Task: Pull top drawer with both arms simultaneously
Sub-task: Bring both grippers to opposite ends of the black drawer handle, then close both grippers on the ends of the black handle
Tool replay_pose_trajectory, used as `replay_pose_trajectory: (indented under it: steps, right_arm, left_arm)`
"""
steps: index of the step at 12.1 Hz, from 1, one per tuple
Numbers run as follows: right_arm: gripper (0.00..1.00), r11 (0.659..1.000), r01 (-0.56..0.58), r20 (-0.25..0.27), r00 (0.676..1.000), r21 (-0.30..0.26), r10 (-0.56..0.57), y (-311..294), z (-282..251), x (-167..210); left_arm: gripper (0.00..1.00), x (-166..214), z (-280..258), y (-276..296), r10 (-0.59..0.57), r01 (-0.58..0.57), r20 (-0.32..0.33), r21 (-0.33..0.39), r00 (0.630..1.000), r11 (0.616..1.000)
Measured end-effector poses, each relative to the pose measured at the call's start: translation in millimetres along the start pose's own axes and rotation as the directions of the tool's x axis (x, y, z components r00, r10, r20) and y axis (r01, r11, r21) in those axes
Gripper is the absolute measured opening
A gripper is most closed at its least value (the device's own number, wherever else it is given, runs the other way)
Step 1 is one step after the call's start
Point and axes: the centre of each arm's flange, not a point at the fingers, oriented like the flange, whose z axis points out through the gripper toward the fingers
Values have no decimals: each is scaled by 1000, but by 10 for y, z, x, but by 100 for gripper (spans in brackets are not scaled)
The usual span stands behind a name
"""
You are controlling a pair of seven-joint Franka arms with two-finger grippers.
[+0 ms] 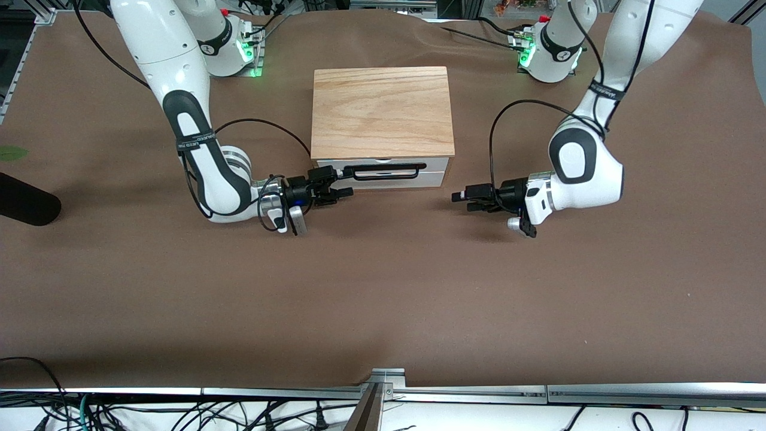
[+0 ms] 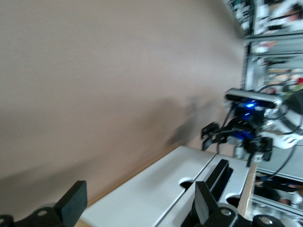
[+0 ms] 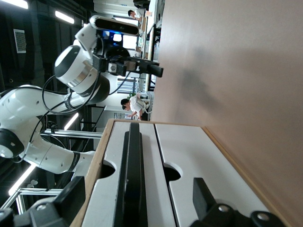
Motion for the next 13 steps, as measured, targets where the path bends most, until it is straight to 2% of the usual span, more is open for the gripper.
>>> replay_pose_trajectory:
  steps: [2, 4, 7, 10, 12, 13]
  right_arm:
    - [100, 1000, 4, 9, 1000, 3, -4, 47, 45, -86]
    - [100, 1000, 2, 11, 1000, 9, -3, 69, 82, -135]
    - [100, 1000, 1, -10, 1000, 29, 0, 45, 132, -121]
    - [95, 999, 2, -26, 1000, 44, -1, 23, 181, -110]
    - [72, 999, 2, -26, 1000, 46, -1, 21, 193, -112]
    - [71, 999, 5, -26, 1000, 46, -4, 22, 195, -114]
  left_arm:
    - [100, -104, 247, -42, 90, -94, -38, -102, 995, 990]
    - [100, -215, 498, 53, 128, -139, -73, -179, 989, 974]
    - [98, -386, 698, 101, 159, -175, -78, -286, 984, 942]
    - [92, -521, 814, 11, 178, -186, -57, -355, 982, 916]
    - [89, -544, 869, -32, 192, -213, -92, -387, 977, 897]
    - [84, -565, 907, -65, 202, -227, -106, -400, 974, 888]
